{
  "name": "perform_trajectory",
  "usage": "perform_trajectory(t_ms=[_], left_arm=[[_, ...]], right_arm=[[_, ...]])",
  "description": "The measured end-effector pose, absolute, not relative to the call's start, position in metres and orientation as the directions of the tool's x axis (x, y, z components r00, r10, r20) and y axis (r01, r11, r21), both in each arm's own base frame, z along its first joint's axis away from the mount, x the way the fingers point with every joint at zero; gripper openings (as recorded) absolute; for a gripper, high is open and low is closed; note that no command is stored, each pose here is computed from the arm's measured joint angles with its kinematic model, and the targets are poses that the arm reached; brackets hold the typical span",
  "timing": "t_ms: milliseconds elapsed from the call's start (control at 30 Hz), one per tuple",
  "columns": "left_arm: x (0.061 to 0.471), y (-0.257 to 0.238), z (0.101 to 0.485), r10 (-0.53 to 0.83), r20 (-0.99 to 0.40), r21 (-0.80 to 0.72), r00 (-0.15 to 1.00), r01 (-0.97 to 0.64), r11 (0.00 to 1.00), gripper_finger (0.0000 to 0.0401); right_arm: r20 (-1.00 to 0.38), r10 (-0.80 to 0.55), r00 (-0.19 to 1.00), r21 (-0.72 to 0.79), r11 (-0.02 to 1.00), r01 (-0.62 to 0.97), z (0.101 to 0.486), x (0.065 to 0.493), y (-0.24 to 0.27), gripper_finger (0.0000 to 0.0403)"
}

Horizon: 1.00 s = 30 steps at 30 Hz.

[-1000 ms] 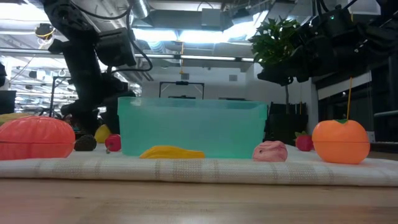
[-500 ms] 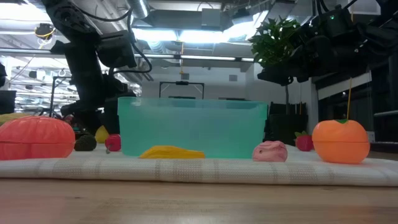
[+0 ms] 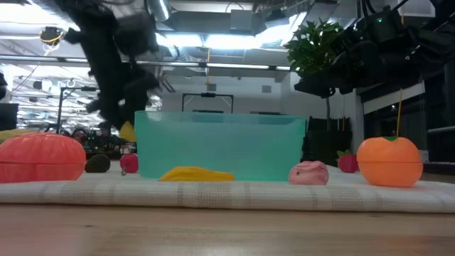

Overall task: Pick and placing Produce into tupperware
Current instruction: Put the lemon into the blue bin

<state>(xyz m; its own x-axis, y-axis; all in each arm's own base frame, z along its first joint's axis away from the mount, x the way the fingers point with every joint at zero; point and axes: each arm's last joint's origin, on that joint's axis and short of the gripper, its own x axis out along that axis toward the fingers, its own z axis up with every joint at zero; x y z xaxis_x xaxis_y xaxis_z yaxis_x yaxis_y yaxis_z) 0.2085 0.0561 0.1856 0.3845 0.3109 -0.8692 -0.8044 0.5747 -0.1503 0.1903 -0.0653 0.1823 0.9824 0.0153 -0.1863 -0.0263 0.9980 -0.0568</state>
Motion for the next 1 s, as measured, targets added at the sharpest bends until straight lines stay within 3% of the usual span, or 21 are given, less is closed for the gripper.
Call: perform_trajectory(t_ms=[433,800,1000], left_arm=[[0.16,0.044,0.249,0.395,-0.724,-0.133,0.566,-0.676,0.725,0.0197],[0.138,0.033,0.236,0.371,-0.593,-0.084,0.715,-0.513,0.854,0.0197],[0.133,0.028,0.222,0.264,-0.472,-0.126,0.841,-0.361,0.924,0.0197]], right_arm=[[-0.187,0.015,0.982,-0.06,0.998,-0.027,0.182,0.19,-0.065,0.0249],[-0.187,0.016,0.982,-0.059,0.998,-0.027,0.182,0.19,-0.065,0.0249],[-0.186,0.016,0.982,-0.059,0.998,-0.027,0.182,0.19,-0.065,0.0249]])
